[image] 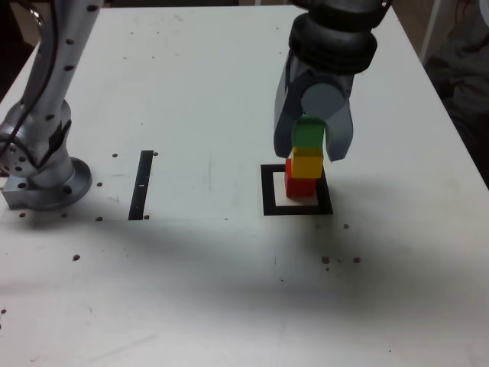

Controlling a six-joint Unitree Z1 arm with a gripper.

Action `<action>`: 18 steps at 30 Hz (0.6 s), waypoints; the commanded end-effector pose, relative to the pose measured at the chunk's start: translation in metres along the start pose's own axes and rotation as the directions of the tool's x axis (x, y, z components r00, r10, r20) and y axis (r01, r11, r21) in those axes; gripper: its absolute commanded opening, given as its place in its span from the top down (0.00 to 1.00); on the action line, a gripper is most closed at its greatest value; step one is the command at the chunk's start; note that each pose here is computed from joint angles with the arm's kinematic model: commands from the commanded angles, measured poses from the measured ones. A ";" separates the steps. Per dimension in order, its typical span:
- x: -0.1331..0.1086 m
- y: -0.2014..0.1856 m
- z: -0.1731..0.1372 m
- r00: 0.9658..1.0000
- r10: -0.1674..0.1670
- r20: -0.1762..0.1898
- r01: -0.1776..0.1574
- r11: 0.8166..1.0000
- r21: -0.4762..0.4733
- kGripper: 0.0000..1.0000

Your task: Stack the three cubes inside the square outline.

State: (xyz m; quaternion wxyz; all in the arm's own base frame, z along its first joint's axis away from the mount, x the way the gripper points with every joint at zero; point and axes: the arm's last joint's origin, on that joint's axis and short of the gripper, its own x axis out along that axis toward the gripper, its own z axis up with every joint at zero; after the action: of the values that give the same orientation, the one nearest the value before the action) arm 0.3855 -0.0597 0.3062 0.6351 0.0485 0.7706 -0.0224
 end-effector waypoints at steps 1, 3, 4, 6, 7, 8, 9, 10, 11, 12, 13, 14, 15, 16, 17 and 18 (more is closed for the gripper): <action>0.002 0.001 0.001 1.000 -0.002 -0.016 0.002 1.000 0.002 0.80; 0.004 0.002 0.002 1.000 -0.004 -0.020 0.004 1.000 0.003 0.80; 0.005 0.003 0.003 1.000 -0.005 -0.023 0.005 1.000 0.002 0.80; 0.006 0.003 0.005 1.000 -0.005 -0.024 0.005 1.000 0.003 0.78; 0.007 0.003 0.005 1.000 -0.005 -0.024 0.005 1.000 0.005 0.72; 0.007 0.004 0.006 1.000 -0.006 -0.024 0.006 1.000 0.007 0.63; 0.007 0.004 0.006 1.000 -0.007 -0.023 0.007 1.000 0.009 0.51; 0.008 0.004 0.007 1.000 -0.008 -0.023 0.008 1.000 0.012 0.39; 0.008 0.004 0.007 1.000 -0.008 -0.022 0.009 1.000 0.014 0.27; 0.008 0.004 0.007 1.000 -0.009 -0.023 0.009 1.000 0.015 0.16; 0.008 0.004 0.007 1.000 -0.010 -0.024 0.010 1.000 0.015 0.07; 0.008 0.004 0.007 1.000 -0.010 -0.024 0.011 1.000 0.015 0.02; 0.009 0.004 0.007 1.000 -0.010 -0.025 0.011 1.000 0.015 0.01; 0.009 0.004 0.007 1.000 -0.010 -0.026 0.011 1.000 0.015 0.00; 0.009 0.004 0.007 1.000 -0.010 -0.026 0.011 1.000 0.015 0.00; 0.009 0.004 0.007 1.000 -0.010 -0.027 0.011 1.000 0.015 0.00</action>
State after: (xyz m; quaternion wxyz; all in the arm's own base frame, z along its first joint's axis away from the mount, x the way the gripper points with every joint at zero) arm 0.3910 -0.0568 0.2986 0.6315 0.0499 0.7731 -0.0314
